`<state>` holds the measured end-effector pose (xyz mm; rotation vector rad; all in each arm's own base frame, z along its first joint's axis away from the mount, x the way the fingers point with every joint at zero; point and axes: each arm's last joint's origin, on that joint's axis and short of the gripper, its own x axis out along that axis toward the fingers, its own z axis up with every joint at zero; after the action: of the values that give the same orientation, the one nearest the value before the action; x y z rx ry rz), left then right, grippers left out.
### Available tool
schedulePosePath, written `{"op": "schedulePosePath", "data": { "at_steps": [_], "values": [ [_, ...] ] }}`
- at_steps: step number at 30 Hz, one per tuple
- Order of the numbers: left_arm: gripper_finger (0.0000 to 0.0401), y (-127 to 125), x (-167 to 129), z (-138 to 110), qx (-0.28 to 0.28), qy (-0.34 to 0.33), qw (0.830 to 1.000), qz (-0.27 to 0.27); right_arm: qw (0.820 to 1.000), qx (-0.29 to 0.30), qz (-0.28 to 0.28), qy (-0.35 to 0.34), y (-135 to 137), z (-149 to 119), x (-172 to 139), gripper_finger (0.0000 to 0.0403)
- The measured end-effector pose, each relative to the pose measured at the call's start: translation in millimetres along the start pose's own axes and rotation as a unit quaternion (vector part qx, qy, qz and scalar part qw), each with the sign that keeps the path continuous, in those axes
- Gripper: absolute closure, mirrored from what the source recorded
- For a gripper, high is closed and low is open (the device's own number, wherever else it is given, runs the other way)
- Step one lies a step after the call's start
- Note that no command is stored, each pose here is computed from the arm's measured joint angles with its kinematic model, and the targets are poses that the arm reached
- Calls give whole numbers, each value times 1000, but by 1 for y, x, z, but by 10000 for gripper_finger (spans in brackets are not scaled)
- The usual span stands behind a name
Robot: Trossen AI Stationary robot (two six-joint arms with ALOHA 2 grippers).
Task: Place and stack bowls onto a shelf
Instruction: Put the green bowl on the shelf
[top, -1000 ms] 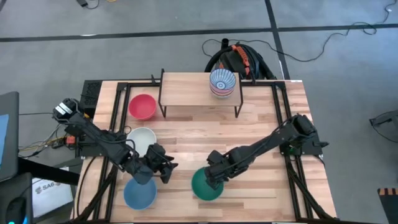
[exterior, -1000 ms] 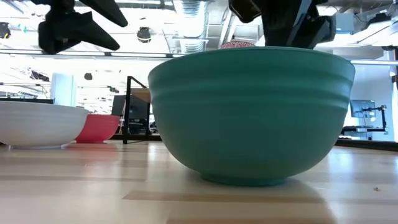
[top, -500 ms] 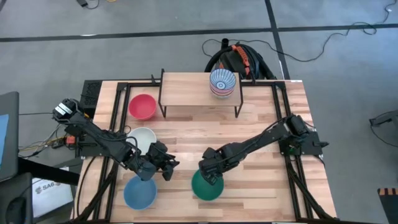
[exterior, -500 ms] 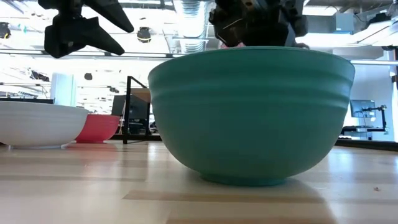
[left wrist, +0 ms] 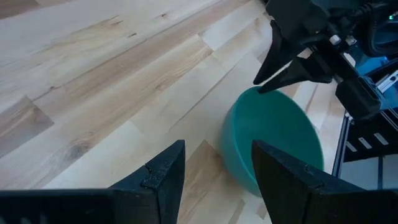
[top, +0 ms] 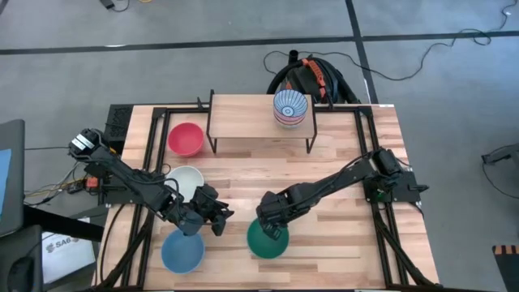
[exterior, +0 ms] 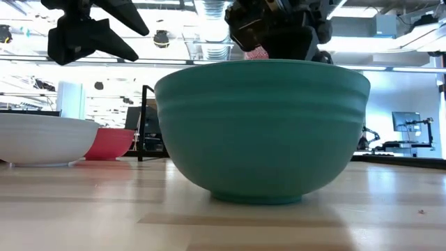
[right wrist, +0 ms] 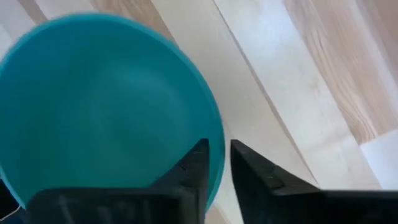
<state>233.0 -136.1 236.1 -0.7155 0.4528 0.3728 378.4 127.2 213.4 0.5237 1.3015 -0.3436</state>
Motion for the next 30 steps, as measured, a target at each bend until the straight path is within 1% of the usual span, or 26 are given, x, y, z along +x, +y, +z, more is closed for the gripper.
{"op": "schedulePosePath", "data": {
  "at_steps": [7,11,14,17,18,20,23,24,27,30],
  "values": [
    [232,0,0,-1,-2,8,1000,-4,999,-20,-5,-25,-2,6,0,243],
    [232,0,0,-1,-4,14,1000,-6,999,-34,10,-40,0,10,1,230],
    [232,-1,0,-2,-4,26,1000,-12,998,-42,14,-45,-1,12,3,240],
    [232,-2,-3,-4,-1,36,999,-19,997,-58,19,-40,-1,12,4,261],
    [232,-3,-5,-5,1,39,999,-21,997,-60,18,-38,1,13,10,267],
    [232,-10,-10,-4,0,40,999,-33,997,-66,14,-26,0,12,19,275],
    [232,-19,-17,-2,16,33,998,-48,997,-78,16,-21,1,12,20,280],
    [232,-22,-19,0,24,31,998,-49,996,-78,19,-24,3,13,23,280],
    [232,-28,-23,5,31,29,998,-45,997,-80,2,-5,-1,10,31,283],
    [232,-32,-26,11,37,23,998,-36,997,-80,7,-7,1,11,34,304]
  ]
}}
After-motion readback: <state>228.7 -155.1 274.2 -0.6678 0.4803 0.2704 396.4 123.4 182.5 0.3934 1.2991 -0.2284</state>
